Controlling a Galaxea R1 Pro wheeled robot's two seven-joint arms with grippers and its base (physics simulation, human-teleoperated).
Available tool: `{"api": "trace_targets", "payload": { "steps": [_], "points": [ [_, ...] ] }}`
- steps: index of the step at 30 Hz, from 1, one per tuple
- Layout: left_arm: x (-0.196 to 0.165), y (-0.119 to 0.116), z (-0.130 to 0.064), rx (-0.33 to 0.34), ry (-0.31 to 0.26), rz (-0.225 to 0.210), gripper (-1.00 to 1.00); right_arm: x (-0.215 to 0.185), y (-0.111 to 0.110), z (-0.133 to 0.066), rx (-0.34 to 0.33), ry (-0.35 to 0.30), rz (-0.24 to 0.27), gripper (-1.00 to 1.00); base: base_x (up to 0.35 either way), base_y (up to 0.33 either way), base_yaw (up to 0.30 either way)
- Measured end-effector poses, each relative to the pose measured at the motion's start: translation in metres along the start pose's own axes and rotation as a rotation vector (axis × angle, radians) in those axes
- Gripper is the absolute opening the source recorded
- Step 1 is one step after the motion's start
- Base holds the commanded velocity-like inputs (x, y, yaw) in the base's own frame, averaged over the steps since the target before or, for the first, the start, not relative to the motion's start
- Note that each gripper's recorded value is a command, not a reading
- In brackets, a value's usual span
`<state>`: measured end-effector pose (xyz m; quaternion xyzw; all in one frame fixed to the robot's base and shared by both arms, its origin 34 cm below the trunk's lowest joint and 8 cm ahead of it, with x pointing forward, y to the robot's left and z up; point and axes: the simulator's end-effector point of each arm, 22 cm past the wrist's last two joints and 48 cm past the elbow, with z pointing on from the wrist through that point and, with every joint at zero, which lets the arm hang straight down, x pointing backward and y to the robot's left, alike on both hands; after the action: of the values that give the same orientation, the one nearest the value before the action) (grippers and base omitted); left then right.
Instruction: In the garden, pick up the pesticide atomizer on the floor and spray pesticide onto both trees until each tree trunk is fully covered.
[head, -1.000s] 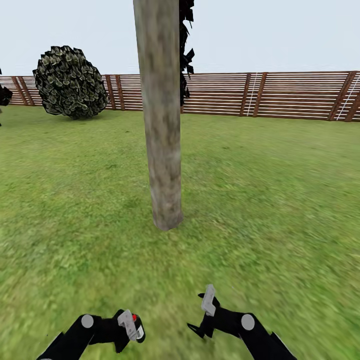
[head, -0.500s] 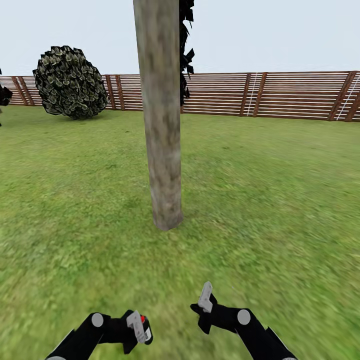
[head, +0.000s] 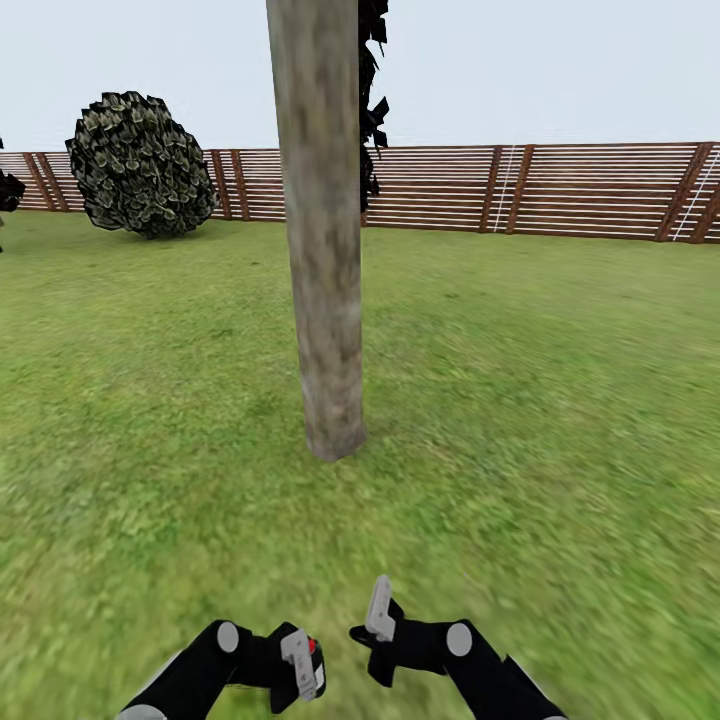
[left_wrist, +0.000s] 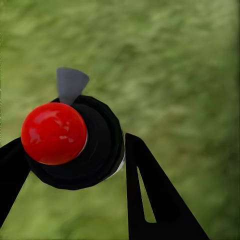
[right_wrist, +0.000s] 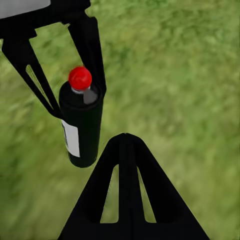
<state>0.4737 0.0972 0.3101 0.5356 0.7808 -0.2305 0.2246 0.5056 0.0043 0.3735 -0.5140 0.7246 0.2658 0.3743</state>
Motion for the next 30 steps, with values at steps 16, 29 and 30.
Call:
{"api": "trace_targets", "payload": {
  "steps": [16,29,30],
  "points": [
    [-0.020,-0.002,0.008,0.007,-0.001,-0.024,-1.00,-0.005,0.003,0.003,-0.005,-0.008,0.002,-1.00,0.000,0.000,0.000],
    [-0.058,-0.001,0.011,0.006,-0.041,0.053,-1.00,-0.005,0.003,0.003,-0.005,-0.008,0.002,-1.00,0.000,0.000,0.000],
    [-0.059,-0.001,0.011,0.006,-0.041,0.054,-1.00,-0.005,0.003,0.003,-0.005,-0.008,0.002,-1.00,0.000,0.000,0.000]
  ]
}}
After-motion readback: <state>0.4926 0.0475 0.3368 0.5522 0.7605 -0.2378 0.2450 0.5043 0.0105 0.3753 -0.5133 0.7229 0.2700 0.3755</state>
